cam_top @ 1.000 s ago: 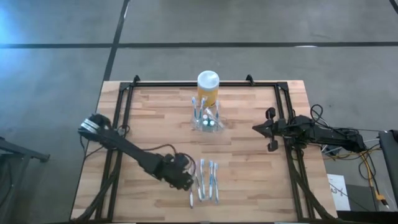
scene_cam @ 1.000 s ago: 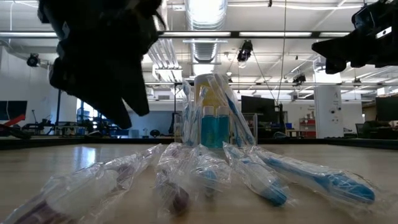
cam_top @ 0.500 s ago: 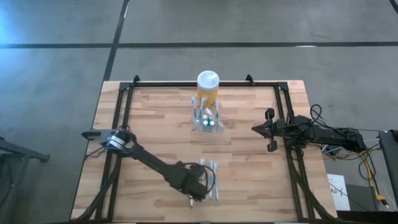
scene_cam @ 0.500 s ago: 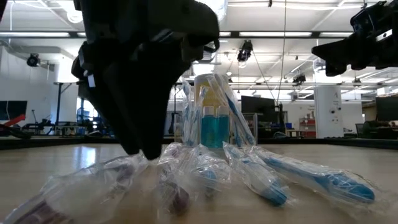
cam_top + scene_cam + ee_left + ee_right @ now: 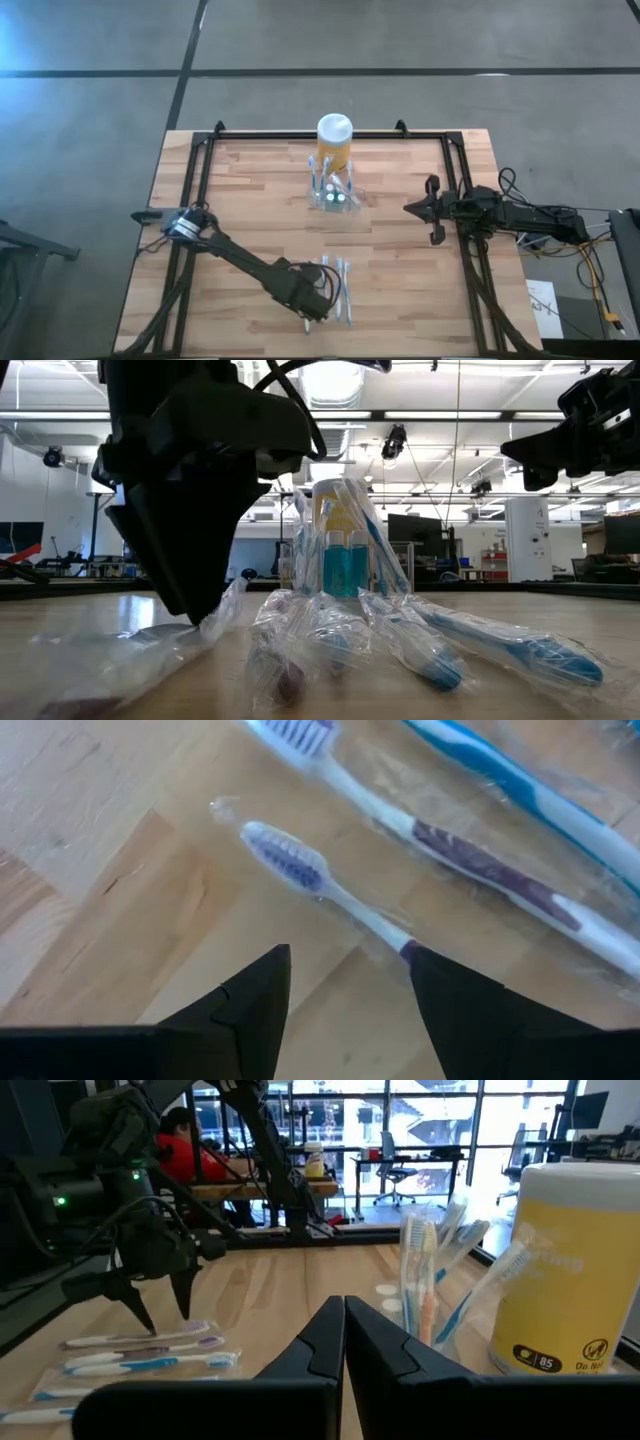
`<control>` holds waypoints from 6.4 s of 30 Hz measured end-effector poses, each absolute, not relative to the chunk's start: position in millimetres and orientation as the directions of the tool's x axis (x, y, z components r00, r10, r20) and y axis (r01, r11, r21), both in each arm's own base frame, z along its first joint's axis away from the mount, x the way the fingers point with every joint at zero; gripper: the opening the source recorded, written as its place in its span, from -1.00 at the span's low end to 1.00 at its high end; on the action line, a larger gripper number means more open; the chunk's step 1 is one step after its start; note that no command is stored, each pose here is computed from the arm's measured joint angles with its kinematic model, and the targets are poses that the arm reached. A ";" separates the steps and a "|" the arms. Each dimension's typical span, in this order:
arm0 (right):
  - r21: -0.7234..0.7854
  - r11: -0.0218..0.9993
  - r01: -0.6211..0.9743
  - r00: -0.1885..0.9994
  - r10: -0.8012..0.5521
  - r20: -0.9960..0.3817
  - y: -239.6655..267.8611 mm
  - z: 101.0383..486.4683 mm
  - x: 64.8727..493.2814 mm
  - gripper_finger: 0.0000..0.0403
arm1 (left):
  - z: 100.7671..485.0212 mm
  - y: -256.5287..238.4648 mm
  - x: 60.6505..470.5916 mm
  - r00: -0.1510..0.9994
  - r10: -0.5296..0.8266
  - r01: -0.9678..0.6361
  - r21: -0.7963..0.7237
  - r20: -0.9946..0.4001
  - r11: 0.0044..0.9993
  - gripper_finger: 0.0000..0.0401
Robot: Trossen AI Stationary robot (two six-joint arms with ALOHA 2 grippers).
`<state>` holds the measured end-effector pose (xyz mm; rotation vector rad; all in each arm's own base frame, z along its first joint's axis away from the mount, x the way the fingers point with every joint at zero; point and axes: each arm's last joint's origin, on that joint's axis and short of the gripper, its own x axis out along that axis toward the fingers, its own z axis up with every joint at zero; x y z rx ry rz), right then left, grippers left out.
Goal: Pick & Place toothbrushing station
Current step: Put the violet toothbrush into the transparent organizer
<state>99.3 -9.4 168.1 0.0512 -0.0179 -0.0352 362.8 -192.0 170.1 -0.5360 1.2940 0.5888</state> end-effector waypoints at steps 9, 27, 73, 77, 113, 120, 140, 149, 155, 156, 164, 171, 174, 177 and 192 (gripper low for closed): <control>0.062 0.997 0.037 0.999 -0.036 -0.009 -9.4 165.7 99.7 -0.96 | 163.6 -187.3 351.5 0.065 0.109 -0.628 0.044 -0.992 0.777 0.06; 0.063 0.997 0.038 0.999 -0.037 -0.008 -9.5 165.8 99.7 -0.96 | 193.3 -185.8 339.0 0.120 0.091 -0.747 -0.030 -0.989 0.664 0.06; 0.069 0.997 0.040 0.999 -0.039 -0.020 -9.5 164.7 99.7 -0.96 | 152.5 -189.9 320.1 0.103 0.023 -0.580 -0.042 -0.994 0.814 -0.90; 0.069 0.997 0.040 0.999 -0.039 -0.020 -9.5 164.7 99.7 -0.96 | 162.6 -191.2 318.2 0.160 0.067 -0.504 -0.023 -0.985 0.863 -0.90; 0.017 0.999 0.037 0.999 -0.037 0.023 -9.5 168.8 99.6 -0.96 | 236.4 -32.9 125.1 0.984 -0.170 0.165 0.098 0.045 0.981 -1.00; 0.046 0.998 0.037 0.999 -0.038 0.028 -9.5 169.3 99.6 -0.96 | 234.0 -6.4 110.3 0.992 -0.117 0.116 0.027 0.038 0.993 -1.00; 0.091 0.995 0.035 0.997 -0.042 0.068 -9.6 173.3 99.4 -0.96 | 180.7 -3.6 94.5 0.998 -0.045 0.045 -0.016 0.050 0.999 -1.00; 0.102 0.994 0.039 0.999 -0.041 0.018 -9.6 168.4 99.7 -0.96 | 172.3 -3.4 96.0 0.999 -0.040 0.040 -0.009 0.028 0.999 -1.00; 0.111 0.993 0.038 0.999 -0.041 0.024 -9.5 169.0 99.6 -0.96 | 191.8 -1.2 95.5 0.976 0.037 -0.026 -0.055 0.213 0.998 -1.00; 0.108 0.993 0.038 0.999 -0.041 0.031 -9.5 169.7 99.6 -0.96 | 201.7 -1.1 94.4 0.960 0.039 -0.026 -0.051 0.276 0.998 -1.00; 0.084 0.996 0.033 0.993 -0.042 0.109 -9.5 177.2 99.1 -0.96 | 274.5 -1.5 111.5 0.948 0.042 -0.082 0.113 0.315 0.990 -1.00; 0.060 0.998 0.036 0.993 -0.042 0.109 -9.5 177.2 99.1 -0.96 | 313.6 6.3 166.6 0.970 0.111 -0.161 0.227 0.217 0.961 -1.00; 0.059 0.998 0.036 0.993 -0.042 0.108 -9.6 177.2 99.2 -0.96 | 317.9 20.1 188.8 0.968 0.169 -0.209 0.228 0.185 0.951 -1.00; 0.046 0.998 0.038 0.993 -0.043 0.108 -9.6 177.2 99.1 -0.96 | 316.9 34.3 206.6 0.958 0.106 -0.162 0.196 0.268 0.967 -1.00; 0.025 0.999 0.041 0.994 -0.044 0.102 -9.6 176.6 99.2 -0.96 | 240.6 78.1 246.5 0.950 0.100 -0.130 0.083 0.297 0.988 -1.00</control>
